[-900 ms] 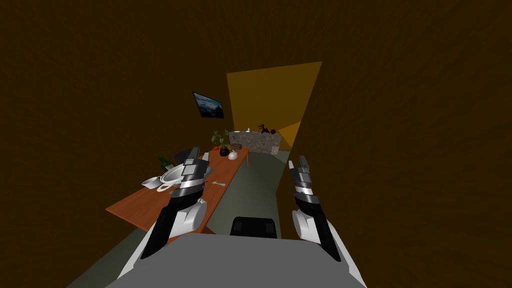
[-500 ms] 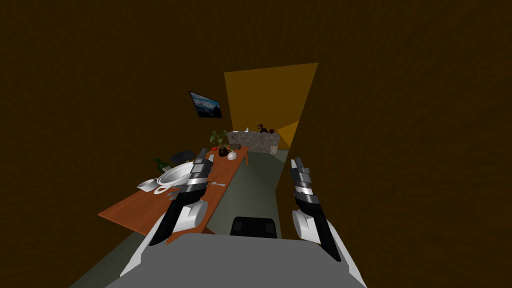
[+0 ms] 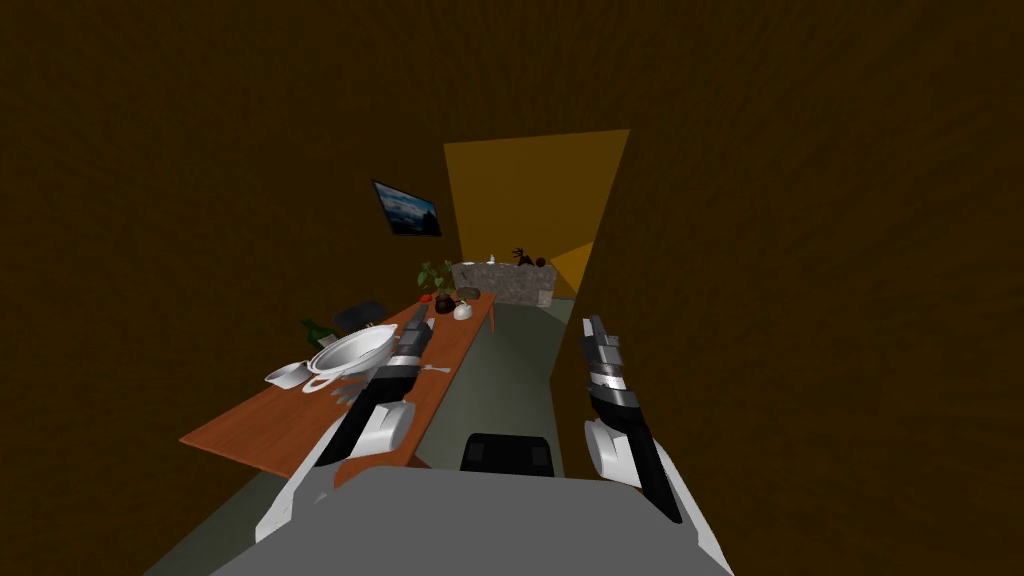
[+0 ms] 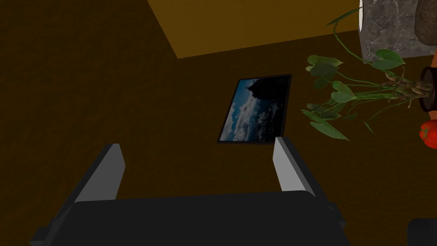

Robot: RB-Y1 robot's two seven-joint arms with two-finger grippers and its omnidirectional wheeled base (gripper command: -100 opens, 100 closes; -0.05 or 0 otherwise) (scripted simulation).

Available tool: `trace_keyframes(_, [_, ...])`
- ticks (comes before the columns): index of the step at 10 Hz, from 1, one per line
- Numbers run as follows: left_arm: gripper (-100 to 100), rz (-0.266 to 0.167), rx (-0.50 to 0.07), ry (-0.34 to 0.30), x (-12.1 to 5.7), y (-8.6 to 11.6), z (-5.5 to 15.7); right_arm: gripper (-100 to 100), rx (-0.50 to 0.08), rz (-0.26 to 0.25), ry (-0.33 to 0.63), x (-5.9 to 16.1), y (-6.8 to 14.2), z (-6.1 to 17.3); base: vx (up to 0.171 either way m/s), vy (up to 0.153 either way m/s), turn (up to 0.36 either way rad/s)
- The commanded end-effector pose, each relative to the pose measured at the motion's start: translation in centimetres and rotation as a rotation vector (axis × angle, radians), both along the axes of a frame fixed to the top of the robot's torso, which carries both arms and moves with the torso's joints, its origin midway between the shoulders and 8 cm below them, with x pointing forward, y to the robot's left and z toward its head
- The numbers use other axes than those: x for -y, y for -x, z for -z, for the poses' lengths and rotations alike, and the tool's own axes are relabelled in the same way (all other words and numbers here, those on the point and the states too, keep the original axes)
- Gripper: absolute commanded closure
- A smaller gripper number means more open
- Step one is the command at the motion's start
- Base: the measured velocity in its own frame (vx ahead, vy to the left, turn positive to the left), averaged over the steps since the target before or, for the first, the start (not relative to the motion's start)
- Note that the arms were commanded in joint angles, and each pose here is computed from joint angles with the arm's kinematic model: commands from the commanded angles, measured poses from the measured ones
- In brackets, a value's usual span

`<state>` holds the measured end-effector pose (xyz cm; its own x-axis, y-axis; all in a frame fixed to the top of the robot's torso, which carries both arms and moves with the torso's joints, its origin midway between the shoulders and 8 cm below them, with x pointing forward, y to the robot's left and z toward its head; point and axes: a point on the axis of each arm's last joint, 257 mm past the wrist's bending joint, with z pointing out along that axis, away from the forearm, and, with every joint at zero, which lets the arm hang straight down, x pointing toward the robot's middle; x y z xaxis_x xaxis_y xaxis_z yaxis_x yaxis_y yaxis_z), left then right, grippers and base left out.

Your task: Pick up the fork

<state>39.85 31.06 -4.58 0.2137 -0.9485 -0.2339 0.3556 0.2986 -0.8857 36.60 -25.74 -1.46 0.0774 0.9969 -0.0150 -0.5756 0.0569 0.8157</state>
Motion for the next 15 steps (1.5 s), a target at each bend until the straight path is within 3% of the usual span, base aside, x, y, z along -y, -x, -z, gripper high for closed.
trace_keyframes(1, [-100, -0.001, -0.033, -0.002, -0.1, -0.6, 0.8, 0, 0.000, 0.000, 0.000, 0.0, 0.0, 0.0, -0.014, 0.016, -0.031])
trace_keyframes(8, [-100, -0.010, -0.327, -0.018, -1.9, -5.0, 10.5, 0, 0.000, 0.000, 0.000, 0.0, 0.0, 0.0, -0.008, 0.022, -0.048])
trace_keyframes(9, [-100, -0.011, -0.339, -0.017, -2.0, -5.0, 10.8, 0, 0.000, 0.000, 0.000, 0.0, 0.0, 0.0, -0.002, 0.012, -0.020])
trace_keyframes(15, [-100, -0.025, -0.544, -0.021, -3.6, -6.7, 17.5, 0, 0.000, 0.000, 0.000, 0.0, 0.0, 0.0, 0.003, 0.013, -0.028])
